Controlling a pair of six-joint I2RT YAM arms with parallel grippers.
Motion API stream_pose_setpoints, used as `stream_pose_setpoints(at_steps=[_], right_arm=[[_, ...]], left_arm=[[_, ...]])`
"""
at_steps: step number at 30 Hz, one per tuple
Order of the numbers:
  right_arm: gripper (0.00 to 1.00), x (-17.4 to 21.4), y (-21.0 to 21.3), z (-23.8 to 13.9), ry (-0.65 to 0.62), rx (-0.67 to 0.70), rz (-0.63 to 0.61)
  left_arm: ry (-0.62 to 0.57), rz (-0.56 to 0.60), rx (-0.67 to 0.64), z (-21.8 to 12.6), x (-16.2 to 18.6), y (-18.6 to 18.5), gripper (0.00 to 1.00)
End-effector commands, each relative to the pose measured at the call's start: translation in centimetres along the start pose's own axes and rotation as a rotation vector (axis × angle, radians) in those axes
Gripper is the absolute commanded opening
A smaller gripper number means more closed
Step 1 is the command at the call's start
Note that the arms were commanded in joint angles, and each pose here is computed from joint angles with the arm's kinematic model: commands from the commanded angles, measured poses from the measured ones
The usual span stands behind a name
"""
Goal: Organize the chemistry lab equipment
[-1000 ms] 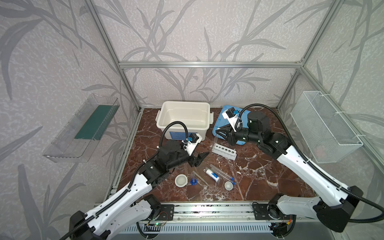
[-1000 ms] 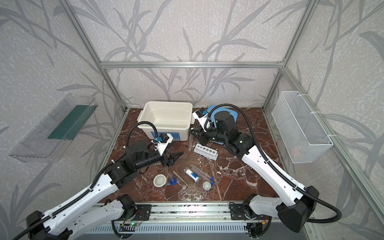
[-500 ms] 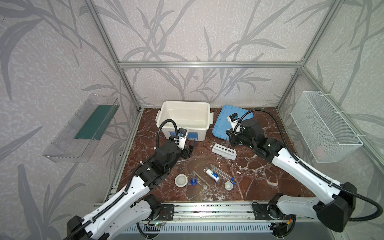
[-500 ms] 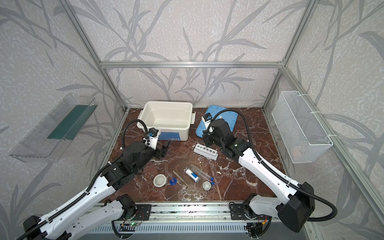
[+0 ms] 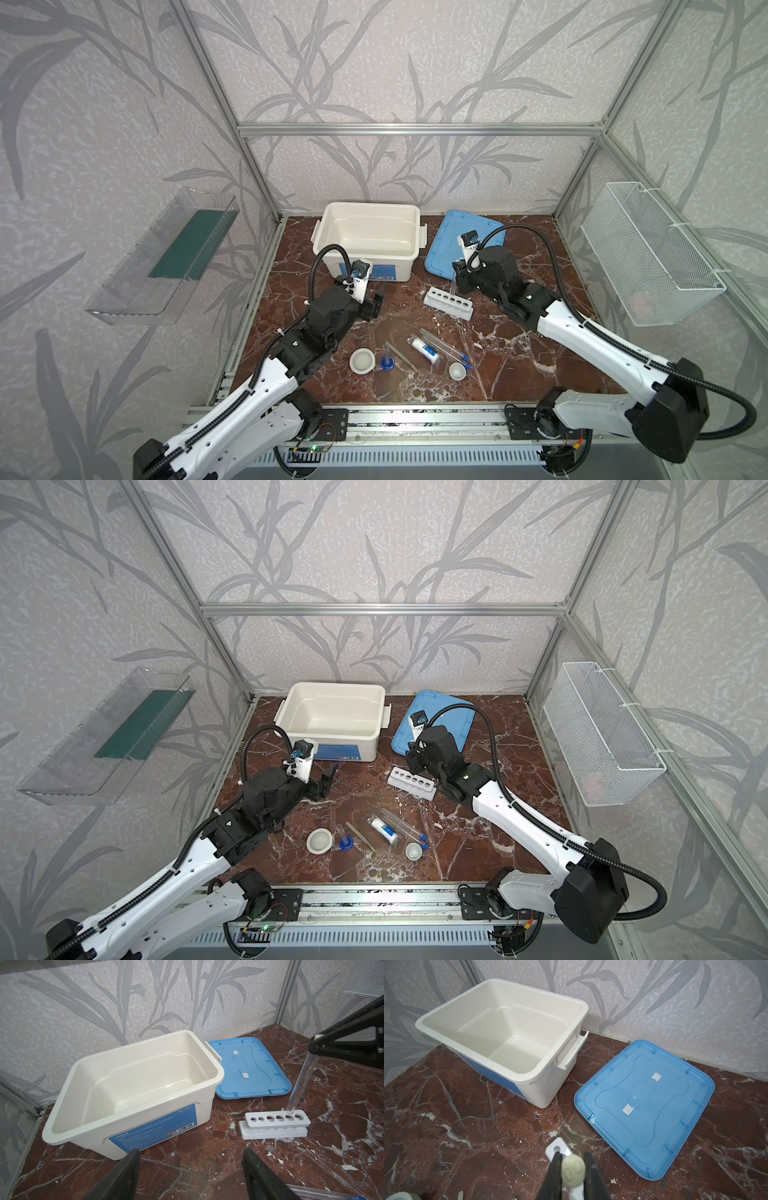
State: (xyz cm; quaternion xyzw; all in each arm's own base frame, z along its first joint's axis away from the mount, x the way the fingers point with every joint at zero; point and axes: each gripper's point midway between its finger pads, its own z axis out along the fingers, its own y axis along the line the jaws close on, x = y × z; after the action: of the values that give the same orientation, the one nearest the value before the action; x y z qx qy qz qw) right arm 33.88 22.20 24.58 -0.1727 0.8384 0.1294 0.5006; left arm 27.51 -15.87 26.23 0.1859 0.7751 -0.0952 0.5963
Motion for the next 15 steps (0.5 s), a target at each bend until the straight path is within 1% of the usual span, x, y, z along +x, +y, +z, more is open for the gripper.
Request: stream_pose_setpoints(at_steps=[1,12,15], right_arm=[[0.02,-0.5,0.5,1.0,-0.043,-0.012,0.02],[0.02,1.5,0.9,3.1,-0.011,-0.024,0.002],[0.02,1.7,0.9,3.5,-0.019,-0.023,0.0]], left_arm=[[-0.043,-0.031,0.038,-0.4,-0.9,-0.5,0.78],[-0.015,-0.025,0.044,0.1,-0.1,-0.7,0.78],[-0.02,-0.028,0.059,0.2,-0.1,-1.0,0.78]])
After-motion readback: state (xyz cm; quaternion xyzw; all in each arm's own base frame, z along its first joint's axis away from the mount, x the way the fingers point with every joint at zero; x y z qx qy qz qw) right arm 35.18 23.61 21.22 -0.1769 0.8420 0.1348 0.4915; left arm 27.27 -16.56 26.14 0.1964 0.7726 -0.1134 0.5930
